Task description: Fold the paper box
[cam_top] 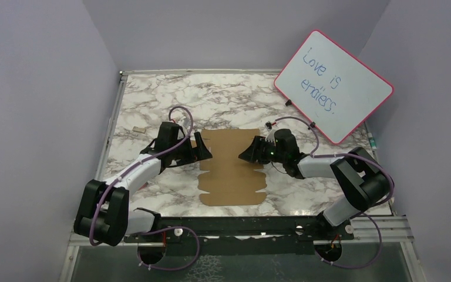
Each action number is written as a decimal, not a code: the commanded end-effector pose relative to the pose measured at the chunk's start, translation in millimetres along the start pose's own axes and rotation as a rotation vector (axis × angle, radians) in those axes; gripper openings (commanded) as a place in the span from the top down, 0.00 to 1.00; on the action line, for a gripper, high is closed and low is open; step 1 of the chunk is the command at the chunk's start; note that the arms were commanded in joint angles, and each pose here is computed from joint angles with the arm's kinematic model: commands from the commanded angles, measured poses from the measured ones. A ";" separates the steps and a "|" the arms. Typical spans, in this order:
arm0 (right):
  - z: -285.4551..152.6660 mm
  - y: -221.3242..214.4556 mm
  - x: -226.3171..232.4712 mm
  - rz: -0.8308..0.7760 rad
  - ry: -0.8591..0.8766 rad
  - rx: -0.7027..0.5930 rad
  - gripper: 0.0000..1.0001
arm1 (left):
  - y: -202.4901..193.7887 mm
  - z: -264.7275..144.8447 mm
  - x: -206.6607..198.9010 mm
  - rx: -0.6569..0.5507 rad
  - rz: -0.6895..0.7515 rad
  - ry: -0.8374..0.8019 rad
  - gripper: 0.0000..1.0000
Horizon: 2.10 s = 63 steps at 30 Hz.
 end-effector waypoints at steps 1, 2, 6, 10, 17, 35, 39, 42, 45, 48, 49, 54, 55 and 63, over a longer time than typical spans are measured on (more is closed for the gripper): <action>4.0 -6.6 4.2 0.001 0.044 0.001 0.37 | -0.3 9.1 0.6 0.000 -0.039 -0.029 0.08; 4.9 -8.7 3.7 0.003 0.045 0.004 0.37 | -1.9 10.9 2.2 0.008 -0.043 -0.028 0.08; 8.5 -15.7 0.6 0.013 0.046 0.020 0.37 | -5.5 16.4 5.1 0.022 -0.057 -0.044 0.08; 10.6 -19.8 -0.9 0.018 0.046 0.026 0.37 | -13.1 22.4 9.3 0.069 -0.083 -0.052 0.08; 12.2 -24.1 -4.2 0.023 0.037 0.032 0.36 | -15.4 25.4 0.0 0.084 -0.092 -0.121 0.11; 15.0 -32.2 -6.4 0.037 0.033 0.044 0.35 | -26.6 25.9 -40.8 0.070 -0.024 -0.195 0.23; 15.9 -32.0 -6.5 0.035 0.032 0.044 0.35 | -33.6 34.8 -42.4 0.092 -0.006 -0.176 0.23; 15.7 -30.7 -5.7 0.025 0.035 0.045 0.34 | -32.6 36.5 -41.7 0.091 0.009 -0.160 0.22; 14.9 -25.3 -2.2 0.002 0.043 0.044 0.34 | -22.8 30.4 -43.5 0.052 0.060 -0.110 0.20; 12.3 -13.9 3.1 -0.034 0.045 0.031 0.33 | -8.6 18.8 -45.6 -0.002 0.121 -0.042 0.16; 11.2 -9.1 5.5 -0.050 0.044 0.025 0.32 | -2.7 14.4 -46.2 -0.026 0.136 -0.026 0.15; 4.2 15.0 13.7 -0.112 0.014 -0.012 0.29 | 28.3 -7.7 -34.1 -0.111 0.155 0.028 0.13; 3.3 18.3 14.5 -0.121 0.006 -0.020 0.29 | 35.2 -11.9 -28.9 -0.125 0.147 0.039 0.12; 9.0 16.9 13.2 -0.118 0.017 -0.015 0.28 | 71.0 -26.5 15.2 -0.162 0.076 0.140 0.11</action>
Point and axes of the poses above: each gripper's point midway between its finger pads, its own z axis out along the fingers, its own x axis along the line the jaws close on, y = z × x, the point moved 6 cm from there along -z, back along the fingers, and after that the axes turned 12 degrees about -z, right-handed, at the moved point
